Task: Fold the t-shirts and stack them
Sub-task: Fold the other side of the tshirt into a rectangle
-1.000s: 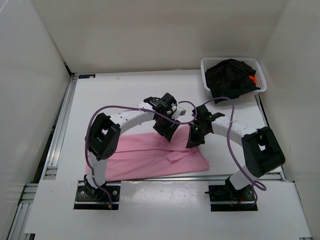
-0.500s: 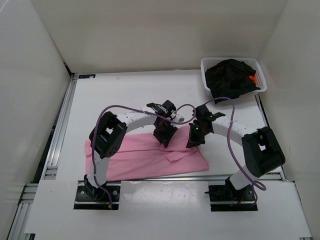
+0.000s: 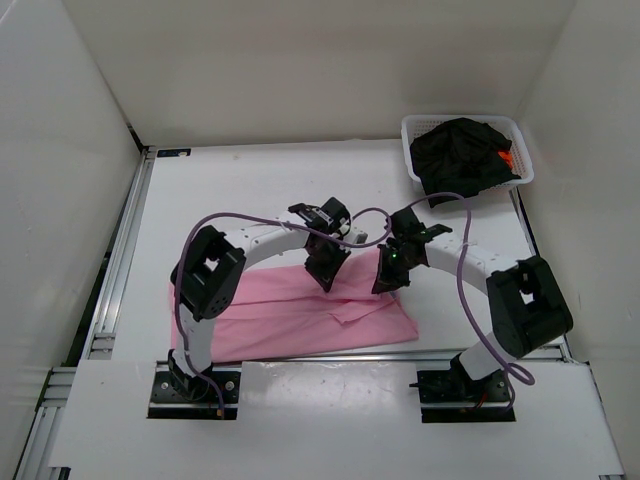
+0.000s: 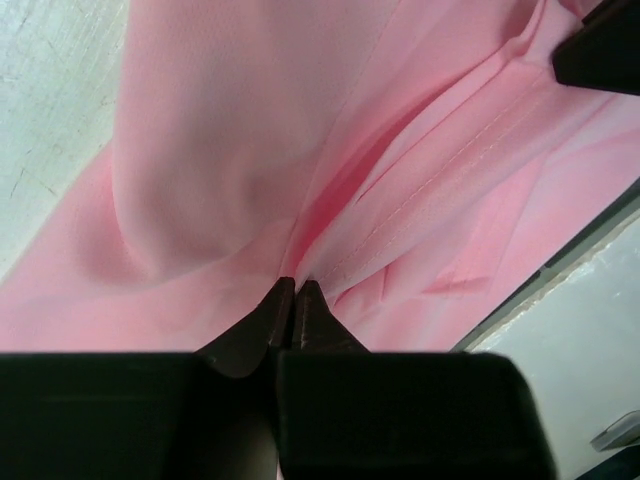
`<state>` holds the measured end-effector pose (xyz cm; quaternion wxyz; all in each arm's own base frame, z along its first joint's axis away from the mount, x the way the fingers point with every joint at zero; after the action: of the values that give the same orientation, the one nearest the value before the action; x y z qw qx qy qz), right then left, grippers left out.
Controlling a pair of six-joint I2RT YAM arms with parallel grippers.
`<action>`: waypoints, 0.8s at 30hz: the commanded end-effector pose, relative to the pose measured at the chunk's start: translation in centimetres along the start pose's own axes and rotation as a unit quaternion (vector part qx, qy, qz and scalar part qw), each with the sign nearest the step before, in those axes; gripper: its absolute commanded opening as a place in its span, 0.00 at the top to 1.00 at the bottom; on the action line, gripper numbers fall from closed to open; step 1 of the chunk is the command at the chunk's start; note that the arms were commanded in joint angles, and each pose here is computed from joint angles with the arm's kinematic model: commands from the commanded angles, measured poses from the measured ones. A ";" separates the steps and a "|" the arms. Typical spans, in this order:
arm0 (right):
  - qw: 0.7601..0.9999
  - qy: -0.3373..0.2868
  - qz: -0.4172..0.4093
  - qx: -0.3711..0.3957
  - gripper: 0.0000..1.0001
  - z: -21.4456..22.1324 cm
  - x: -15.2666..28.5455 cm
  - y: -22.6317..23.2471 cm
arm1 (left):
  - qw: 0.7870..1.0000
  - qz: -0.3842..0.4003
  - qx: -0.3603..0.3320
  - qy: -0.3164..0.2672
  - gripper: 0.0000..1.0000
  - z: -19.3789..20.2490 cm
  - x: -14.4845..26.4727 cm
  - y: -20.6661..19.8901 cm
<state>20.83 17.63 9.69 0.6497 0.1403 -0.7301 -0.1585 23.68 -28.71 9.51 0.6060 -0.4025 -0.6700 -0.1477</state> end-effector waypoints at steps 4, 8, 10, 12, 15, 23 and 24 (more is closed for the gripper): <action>0.998 -0.047 -0.008 0.046 1.00 -0.4 2.8 2.2 | 0.999 0.003 -0.020 -0.042 0.90 -0.9 4.5 -1.6; 0.997 -0.035 -0.003 0.068 1.00 1.5 3.6 2.4 | 0.999 0.003 -0.019 -0.039 0.90 0.0 5.4 -1.9; 0.997 -0.028 -0.004 0.073 1.00 2.8 3.8 2.3 | 1.000 0.003 -0.014 -0.022 0.90 1.2 5.1 -1.7; 0.997 -0.025 -0.006 0.072 1.00 3.6 3.8 2.2 | 1.000 0.002 -0.010 -0.010 0.90 1.8 4.6 -1.6; 0.998 -0.007 -0.010 0.068 1.00 4.6 3.7 2.0 | 1.000 0.002 -0.009 -0.006 0.90 2.3 4.0 -1.4; 0.997 0.039 -0.018 0.070 1.00 6.1 2.8 2.0 | 1.000 -0.003 -0.010 -0.011 0.90 2.2 3.7 -1.2; 0.997 0.035 -0.010 0.075 1.00 5.6 2.4 2.0 | 1.000 -0.007 -0.010 -0.011 0.90 2.2 3.7 -1.1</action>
<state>15.61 18.86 13.07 0.6383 0.2089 -0.7314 -0.1186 21.56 -26.60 12.14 0.6088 -0.4015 -0.6680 -0.1484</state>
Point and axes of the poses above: each gripper's point midway between its finger pads, its own x axis back along the fingers, its own y axis along the line the jaws close on, z = x × y, the point moved 6 cm from there along x, back along the fingers
